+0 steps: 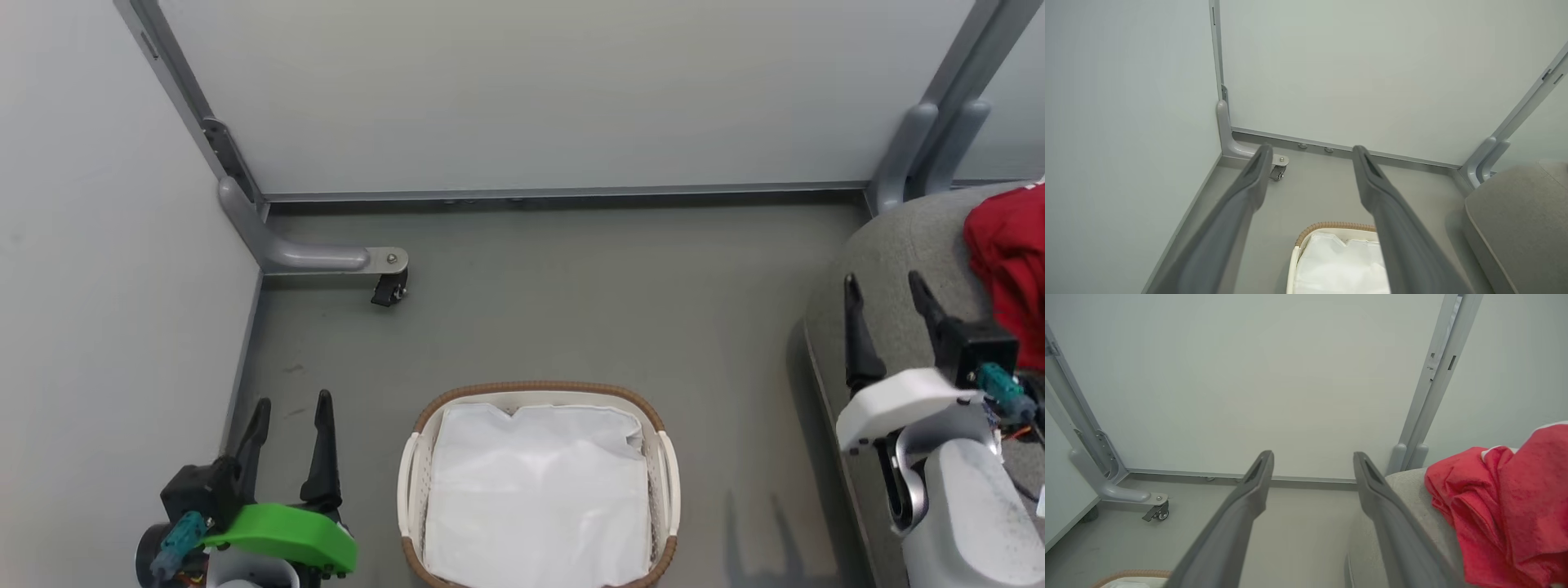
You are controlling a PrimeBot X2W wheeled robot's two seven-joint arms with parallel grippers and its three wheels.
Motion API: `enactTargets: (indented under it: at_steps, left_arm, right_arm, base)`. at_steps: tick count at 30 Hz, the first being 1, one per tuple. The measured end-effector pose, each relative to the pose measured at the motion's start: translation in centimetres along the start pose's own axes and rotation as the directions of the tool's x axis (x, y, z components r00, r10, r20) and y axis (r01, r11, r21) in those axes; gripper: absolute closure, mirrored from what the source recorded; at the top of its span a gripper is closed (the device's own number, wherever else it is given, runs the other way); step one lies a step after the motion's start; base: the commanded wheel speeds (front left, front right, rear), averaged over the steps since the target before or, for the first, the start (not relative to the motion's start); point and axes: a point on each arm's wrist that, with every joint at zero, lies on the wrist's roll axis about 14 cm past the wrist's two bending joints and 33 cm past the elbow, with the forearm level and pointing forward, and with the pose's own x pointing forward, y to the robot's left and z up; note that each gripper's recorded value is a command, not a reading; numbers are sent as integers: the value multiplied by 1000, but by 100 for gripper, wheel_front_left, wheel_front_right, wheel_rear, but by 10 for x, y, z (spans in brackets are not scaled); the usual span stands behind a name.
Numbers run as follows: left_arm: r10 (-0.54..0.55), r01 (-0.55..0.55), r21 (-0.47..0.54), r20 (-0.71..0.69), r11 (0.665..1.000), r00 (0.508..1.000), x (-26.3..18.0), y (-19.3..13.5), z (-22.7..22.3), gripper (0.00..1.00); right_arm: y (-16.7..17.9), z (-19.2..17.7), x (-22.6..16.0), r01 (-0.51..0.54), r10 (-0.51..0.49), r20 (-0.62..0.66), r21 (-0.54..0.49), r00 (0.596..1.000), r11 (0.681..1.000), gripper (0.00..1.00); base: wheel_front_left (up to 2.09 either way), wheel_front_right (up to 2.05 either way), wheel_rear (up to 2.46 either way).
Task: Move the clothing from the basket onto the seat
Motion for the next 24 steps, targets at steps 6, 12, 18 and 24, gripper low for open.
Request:
enactTargets:
  at_steps: [6,12,18,24]
  left_arm:
    - [52,-52,6,3,999,999,-23,14,-2,0]
    - [51,-51,1,-11,999,999,-32,12,-8,0]
    - [23,-23,2,-14,1000,1000,-30,3,-9,0]
    - [7,-7,1,-19,1000,1000,-28,-2,-10,0]
  right_arm:
    - [20,-17,-27,-36,41,-42,107,998,994,0]
    - [32,-30,-54,-55,69,-77,174,995,983,0]
    - [35,-34,-66,-62,80,-91,185,993,981,0]
    - [33,-33,-68,-57,75,-88,189,993,980,0]
  base:
    - [0,0,0]
    - [0,0,0]
    - [0,0,0]
    - [0,0,0]
